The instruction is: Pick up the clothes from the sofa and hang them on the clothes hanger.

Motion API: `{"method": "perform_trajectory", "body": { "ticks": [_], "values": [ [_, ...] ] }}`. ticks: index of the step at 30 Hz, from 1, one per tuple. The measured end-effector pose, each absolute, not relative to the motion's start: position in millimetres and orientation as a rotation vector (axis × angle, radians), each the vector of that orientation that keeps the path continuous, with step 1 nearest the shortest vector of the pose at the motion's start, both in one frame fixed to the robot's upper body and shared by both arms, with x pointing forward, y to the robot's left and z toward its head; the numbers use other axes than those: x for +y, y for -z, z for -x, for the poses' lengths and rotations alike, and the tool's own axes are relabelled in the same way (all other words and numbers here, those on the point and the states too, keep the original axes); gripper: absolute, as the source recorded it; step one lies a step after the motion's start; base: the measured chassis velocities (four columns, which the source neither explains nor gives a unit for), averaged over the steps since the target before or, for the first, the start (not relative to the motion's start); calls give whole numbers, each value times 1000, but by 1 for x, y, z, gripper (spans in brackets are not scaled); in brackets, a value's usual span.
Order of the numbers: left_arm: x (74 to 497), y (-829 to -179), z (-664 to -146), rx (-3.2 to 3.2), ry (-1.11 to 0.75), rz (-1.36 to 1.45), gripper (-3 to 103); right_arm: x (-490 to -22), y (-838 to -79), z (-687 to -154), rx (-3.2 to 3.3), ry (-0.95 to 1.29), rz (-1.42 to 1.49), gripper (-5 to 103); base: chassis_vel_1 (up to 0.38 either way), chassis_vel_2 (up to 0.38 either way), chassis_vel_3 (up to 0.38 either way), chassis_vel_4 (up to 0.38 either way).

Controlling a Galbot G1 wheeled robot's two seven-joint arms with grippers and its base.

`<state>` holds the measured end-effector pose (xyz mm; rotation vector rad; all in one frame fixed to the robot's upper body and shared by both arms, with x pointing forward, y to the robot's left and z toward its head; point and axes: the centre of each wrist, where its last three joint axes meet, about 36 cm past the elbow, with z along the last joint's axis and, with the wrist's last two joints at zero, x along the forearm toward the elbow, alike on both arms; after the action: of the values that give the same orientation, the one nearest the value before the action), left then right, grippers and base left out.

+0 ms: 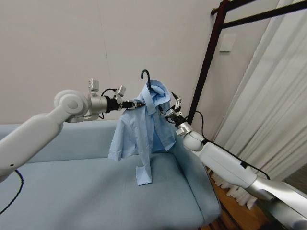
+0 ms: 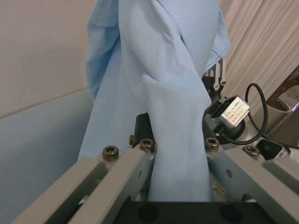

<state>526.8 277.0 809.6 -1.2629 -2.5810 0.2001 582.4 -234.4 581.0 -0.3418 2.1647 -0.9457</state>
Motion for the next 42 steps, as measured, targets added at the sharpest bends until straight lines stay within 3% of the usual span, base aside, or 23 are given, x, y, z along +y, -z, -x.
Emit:
{"method": "perform_trajectory", "body": {
  "ticks": [12, 26, 33, 36, 42],
  "values": [
    [309, -802, -548, -2613, -212, 1285, 8, -267, -627, -541, 2353, 730, 768, 100, 0, 0, 0, 0],
    [361, -801, -558, -2578, -85, 1458, 8, -344, -727, -566, 2505, 534, 1353, 100, 0, 0, 0, 0],
    [373, -801, -550, -2610, -41, 1406, 8, -315, -727, -534, 2667, 337, 1171, 100, 0, 0, 0, 0],
    [369, -802, -545, -2612, -28, 1408, 8, -277, -734, -513, 2752, 124, 1064, 100, 0, 0, 0, 0],
    [363, -801, -541, -2603, -18, 1419, 8, -243, -751, -499, 2850, -103, 962, 100, 0, 0, 0, 0]
  ]
}}
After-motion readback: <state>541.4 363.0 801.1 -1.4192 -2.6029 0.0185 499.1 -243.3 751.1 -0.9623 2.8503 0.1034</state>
